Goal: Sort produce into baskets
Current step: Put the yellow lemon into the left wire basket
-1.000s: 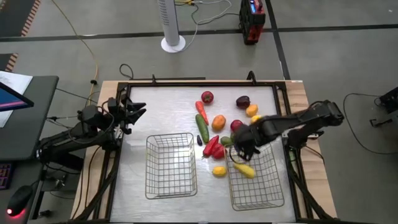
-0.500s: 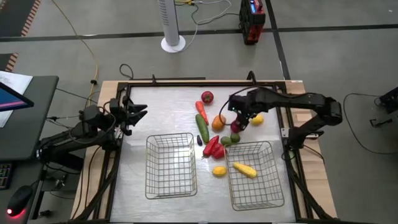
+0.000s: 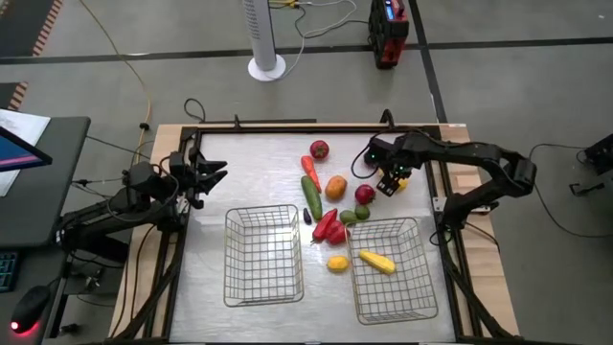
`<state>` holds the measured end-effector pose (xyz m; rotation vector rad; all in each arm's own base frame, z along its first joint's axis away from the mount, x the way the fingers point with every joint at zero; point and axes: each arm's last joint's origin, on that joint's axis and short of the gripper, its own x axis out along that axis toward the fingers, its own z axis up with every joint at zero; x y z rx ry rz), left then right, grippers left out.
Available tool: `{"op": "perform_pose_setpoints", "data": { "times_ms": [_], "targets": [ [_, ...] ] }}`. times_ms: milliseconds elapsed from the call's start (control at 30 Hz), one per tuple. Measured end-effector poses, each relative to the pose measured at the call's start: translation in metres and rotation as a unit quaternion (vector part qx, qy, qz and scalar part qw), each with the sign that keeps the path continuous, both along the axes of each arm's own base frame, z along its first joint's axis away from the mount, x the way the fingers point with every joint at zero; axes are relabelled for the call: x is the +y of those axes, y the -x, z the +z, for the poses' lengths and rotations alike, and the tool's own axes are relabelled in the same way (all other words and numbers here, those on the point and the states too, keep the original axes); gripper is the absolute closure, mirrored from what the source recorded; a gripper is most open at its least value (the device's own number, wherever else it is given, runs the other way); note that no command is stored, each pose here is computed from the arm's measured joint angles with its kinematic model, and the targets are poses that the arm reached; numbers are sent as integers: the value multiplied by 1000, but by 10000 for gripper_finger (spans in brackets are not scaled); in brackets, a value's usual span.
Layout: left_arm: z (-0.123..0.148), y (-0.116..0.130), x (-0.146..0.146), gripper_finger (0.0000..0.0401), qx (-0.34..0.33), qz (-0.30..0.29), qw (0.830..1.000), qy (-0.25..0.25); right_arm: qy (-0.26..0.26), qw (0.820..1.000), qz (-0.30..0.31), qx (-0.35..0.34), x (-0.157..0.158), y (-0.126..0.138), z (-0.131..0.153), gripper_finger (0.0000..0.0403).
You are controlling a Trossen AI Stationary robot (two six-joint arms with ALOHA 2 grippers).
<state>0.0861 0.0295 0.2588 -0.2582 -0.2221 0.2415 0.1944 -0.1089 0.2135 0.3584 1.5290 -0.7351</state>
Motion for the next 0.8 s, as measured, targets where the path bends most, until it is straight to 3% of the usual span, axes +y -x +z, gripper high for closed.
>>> {"op": "perform_pose_setpoints", "data": {
  "times_ms": [333, 800],
  "targets": [
    [0, 0, 0, 268, 3, 6, 1000, -1, -41, 998, 29, 34, 2, 1, -25, 96],
    [-1, 0, 0, 268, 3, 2, 1000, -2, -57, 993, 68, 77, -7, -15, -57, 97]
  ]
}}
